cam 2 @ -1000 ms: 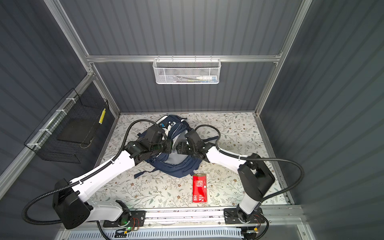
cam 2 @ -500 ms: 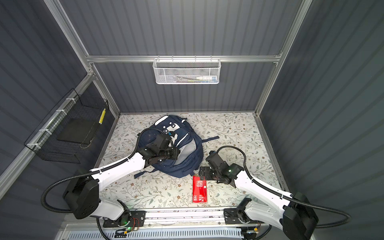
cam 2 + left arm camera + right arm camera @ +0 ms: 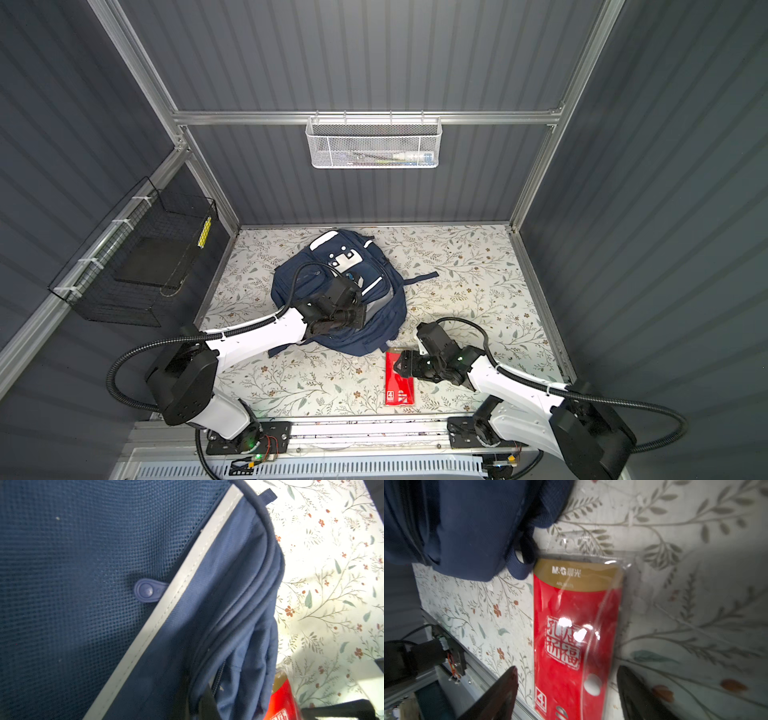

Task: Pack the student bag
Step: 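Grasp the red packaged pencil case with the right gripper, then lift the red case and push it into the backpack opening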

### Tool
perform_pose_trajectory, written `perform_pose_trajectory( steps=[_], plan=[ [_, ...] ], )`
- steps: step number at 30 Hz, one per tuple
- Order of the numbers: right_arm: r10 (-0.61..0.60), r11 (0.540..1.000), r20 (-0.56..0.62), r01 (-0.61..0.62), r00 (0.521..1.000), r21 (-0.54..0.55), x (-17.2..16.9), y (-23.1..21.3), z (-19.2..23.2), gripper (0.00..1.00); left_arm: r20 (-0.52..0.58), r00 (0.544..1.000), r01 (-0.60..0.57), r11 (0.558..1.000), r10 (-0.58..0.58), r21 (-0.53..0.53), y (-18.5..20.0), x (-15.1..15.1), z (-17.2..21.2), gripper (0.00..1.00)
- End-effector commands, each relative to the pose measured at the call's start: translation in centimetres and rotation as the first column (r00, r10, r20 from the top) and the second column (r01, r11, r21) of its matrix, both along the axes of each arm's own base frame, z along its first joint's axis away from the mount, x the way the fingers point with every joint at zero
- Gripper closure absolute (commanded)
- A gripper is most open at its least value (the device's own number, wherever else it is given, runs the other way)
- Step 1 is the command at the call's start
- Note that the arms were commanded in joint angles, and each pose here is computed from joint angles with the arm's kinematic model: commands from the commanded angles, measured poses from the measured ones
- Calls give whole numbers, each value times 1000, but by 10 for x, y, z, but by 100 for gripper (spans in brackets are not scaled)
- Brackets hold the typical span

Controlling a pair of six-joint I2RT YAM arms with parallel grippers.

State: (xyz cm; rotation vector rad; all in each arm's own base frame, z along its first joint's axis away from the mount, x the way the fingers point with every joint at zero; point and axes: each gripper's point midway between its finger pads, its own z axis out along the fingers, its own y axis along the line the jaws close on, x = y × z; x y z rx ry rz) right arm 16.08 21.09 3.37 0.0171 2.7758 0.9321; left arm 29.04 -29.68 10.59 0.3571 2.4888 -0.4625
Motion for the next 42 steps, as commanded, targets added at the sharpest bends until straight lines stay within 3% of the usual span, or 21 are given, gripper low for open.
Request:
perform_pose_trajectory(
  steps=[1, 6, 11, 18, 22, 24, 27, 35, 42],
  plan=[
    [-6, 999, -67, 10, 998, 50, -6, 4, -17, 34, -148, 986, -62, 990, 81, 127, 31, -29, -48, 100],
    [-69, 988, -54, 76, 996, 133, 10, 6, -21, 60, -196, 976, -71, 992, 90, 101, 30, -39, -62, 100],
    [-87, 979, -73, 99, 994, 180, 23, 15, -25, 63, -264, 957, -89, 989, 118, 121, 30, -52, -93, 100],
    [-106, 966, -103, 127, 989, 224, 29, 23, -38, 75, -278, 951, -110, 988, 137, 113, 30, -54, -106, 100],
    [-107, 959, -60, 119, 992, 257, 37, 28, -30, 89, -291, 948, -113, 990, 132, 83, 26, -56, -109, 100],
    [-112, 958, -42, 119, 993, 262, 39, 28, -24, 96, -271, 953, -116, 990, 135, 84, 27, -53, -100, 100],
    [-130, 959, -17, 130, 991, 250, 36, 19, -16, 99, -214, 967, -123, 989, 138, 85, 29, -43, -76, 100],
    [-284, 959, 166, 282, 944, 35, 42, -49, 10, 100, -84, 987, -133, 990, 137, 56, 36, -7, -6, 100],
    [-316, 948, 262, 316, 912, 45, 57, -81, 60, 100, -13, 994, -106, 993, 106, -42, 31, 4, 48, 100]
  ],
)
